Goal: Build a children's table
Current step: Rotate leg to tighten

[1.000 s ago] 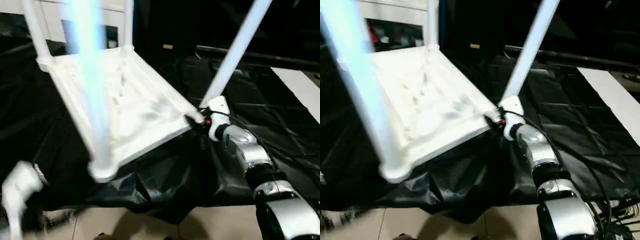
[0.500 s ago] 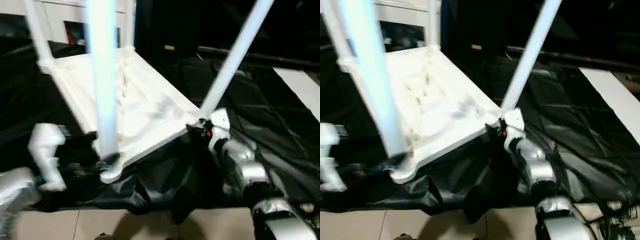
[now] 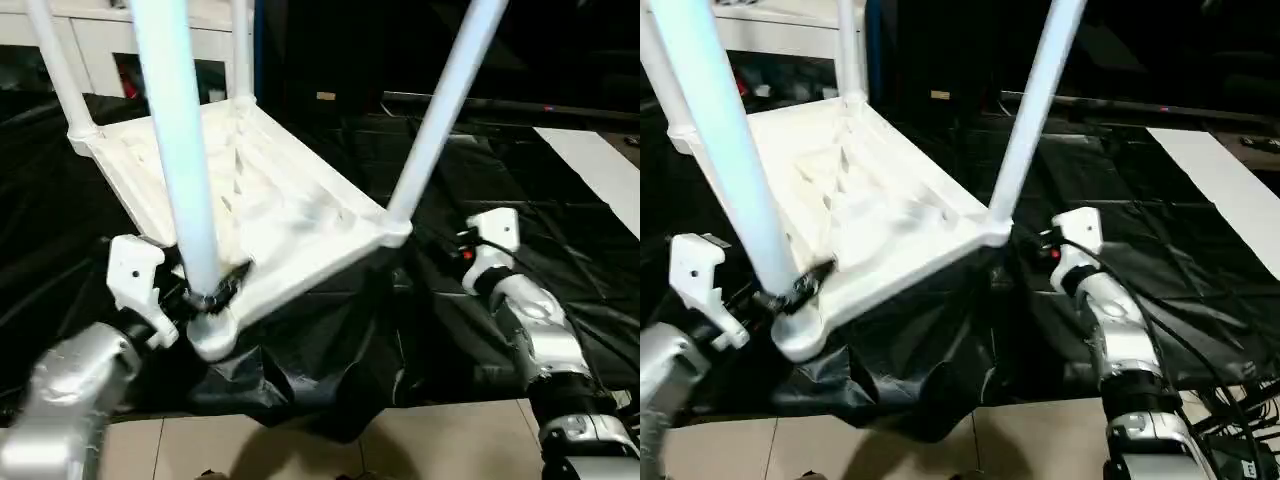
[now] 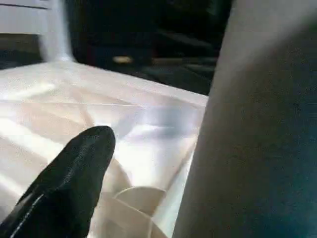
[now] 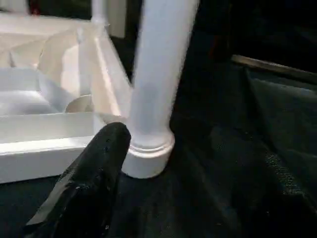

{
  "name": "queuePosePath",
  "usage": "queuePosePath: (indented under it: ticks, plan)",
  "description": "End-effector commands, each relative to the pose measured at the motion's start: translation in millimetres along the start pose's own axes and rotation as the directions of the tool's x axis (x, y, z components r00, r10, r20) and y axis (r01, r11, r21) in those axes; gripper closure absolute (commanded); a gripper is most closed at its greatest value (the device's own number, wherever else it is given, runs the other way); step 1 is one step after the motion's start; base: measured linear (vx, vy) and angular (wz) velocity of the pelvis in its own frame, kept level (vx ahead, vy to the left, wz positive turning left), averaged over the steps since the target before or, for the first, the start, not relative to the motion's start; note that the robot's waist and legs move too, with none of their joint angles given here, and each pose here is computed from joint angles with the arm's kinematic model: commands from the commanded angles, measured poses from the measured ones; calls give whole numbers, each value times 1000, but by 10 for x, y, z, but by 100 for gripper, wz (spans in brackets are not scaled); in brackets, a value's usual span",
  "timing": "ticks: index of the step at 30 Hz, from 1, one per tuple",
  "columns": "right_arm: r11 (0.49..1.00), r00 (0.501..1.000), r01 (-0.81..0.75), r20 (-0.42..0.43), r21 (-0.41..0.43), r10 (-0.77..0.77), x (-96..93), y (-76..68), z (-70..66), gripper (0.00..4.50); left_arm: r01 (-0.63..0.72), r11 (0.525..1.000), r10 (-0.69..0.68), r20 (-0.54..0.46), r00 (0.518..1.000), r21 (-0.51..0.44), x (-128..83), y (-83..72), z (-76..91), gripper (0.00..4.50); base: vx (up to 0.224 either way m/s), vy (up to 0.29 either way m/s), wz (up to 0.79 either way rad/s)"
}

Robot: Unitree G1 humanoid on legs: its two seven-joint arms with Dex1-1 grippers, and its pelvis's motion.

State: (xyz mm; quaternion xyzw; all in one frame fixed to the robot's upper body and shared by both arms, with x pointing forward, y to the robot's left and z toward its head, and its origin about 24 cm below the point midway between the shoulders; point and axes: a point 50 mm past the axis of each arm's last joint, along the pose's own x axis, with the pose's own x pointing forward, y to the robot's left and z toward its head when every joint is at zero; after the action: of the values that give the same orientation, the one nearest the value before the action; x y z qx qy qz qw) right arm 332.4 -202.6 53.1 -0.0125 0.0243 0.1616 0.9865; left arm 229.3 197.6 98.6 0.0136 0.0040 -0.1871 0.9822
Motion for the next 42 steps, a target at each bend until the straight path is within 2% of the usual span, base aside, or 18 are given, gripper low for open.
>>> queuePosePath:
  ticks: [1, 5, 6, 9, 11, 12, 14, 16, 18, 20, 21, 24, 27, 34, 37, 38, 39, 42]
  plan:
    - [999, 998, 42, 50, 3, -42, -45, -103, 89, 139, -47, 999, 47, 11, 999, 16, -31, 17, 7, 5, 0, 0, 0]
    - [1000, 997, -6, 74, 2, 6, 43, -75, 168, 139, -252, 965, 253, -2, 968, 74, -187, 183, -79, 5, 0, 0, 0]
    - [1000, 997, -6, 74, 2, 6, 43, -75, 168, 139, -252, 965, 253, -2, 968, 74, -187, 183, -79, 5, 0, 0, 0]
    - [999, 996, -41, 82, -6, 41, 135, -23, 232, 139, -433, 891, 438, -8, 899, 137, -361, 405, -134, 5, 0, 0, 0]
    - [993, 990, -116, 87, 4, 115, 237, 90, 279, 139, -596, 782, 606, -1, 795, 183, -585, 637, -157, 5, 0, 0, 0]
    - [989, 985, -149, 88, 9, 148, 268, 139, 288, 139, -635, 748, 647, 3, 763, 191, -655, 700, -158, 5, 0, 0, 0]
    - [973, 970, -230, 82, 25, 227, 312, 245, 286, 139, -668, 714, 682, 7, 731, 212, -733, 771, -154, 5, 0, 0, 0]
    - [922, 922, -384, 69, 39, 381, 352, 443, 271, 139, -689, 684, 709, 5, 705, 239, -803, 847, -152, 5, 0, 0, 0]
    - [876, 877, -480, 62, 46, 477, 369, 571, 258, 139, -702, 670, 722, 10, 692, 244, -839, 892, -146, 5, 0, 0, 0]
    - [856, 857, -514, 60, 48, 511, 379, 623, 255, 139, -707, 666, 725, 17, 689, 239, -846, 908, -137, 5, 0, 0, 0]
    - [815, 817, -576, 63, 63, 573, 405, 720, 255, 139, -710, 669, 722, 34, 691, 221, -836, 934, -112, 5, 0, 0, 0]
    - [799, 799, -601, 46, 35, 599, 423, 770, 245, 139, -699, 683, 707, 53, 706, 211, -795, 944, -74, 5, 0, 0, 0]
    - [819, 821, -571, 5, 64, 571, 436, 710, 193, 111, -666, 721, 667, 67, 742, 192, -716, 948, -39, 0, 0, 0, 0]
    - [836, 835, -549, -26, 8, 549, 271, 474, 132, 48, -594, 779, 598, 45, 800, 200, -660, 952, -62, 0, 0, 0, 0]
    - [809, 807, -588, -55, 3, 587, 113, 380, 73, 28, -536, 821, 542, 24, 840, 195, -636, 917, -83, 0, 0, 0, 0]
    - [809, 807, -588, -55, 3, 587, 113, 380, 73, 21, -536, 821, 542, 24, 840, 195, -636, 917, -83, 0, 0, 0, 0]
    - [764, 762, -645, -72, 12, 644, -11, 387, 31, 16, -514, 836, 522, 10, 853, 191, -626, 902, -104, 0, 0, 0, 0]
    - [738, 735, -675, -60, 27, 675, -65, 477, 19, 7, -501, 846, 509, -1, 861, 183, -593, 890, -134, 0, 0, 0, 0]
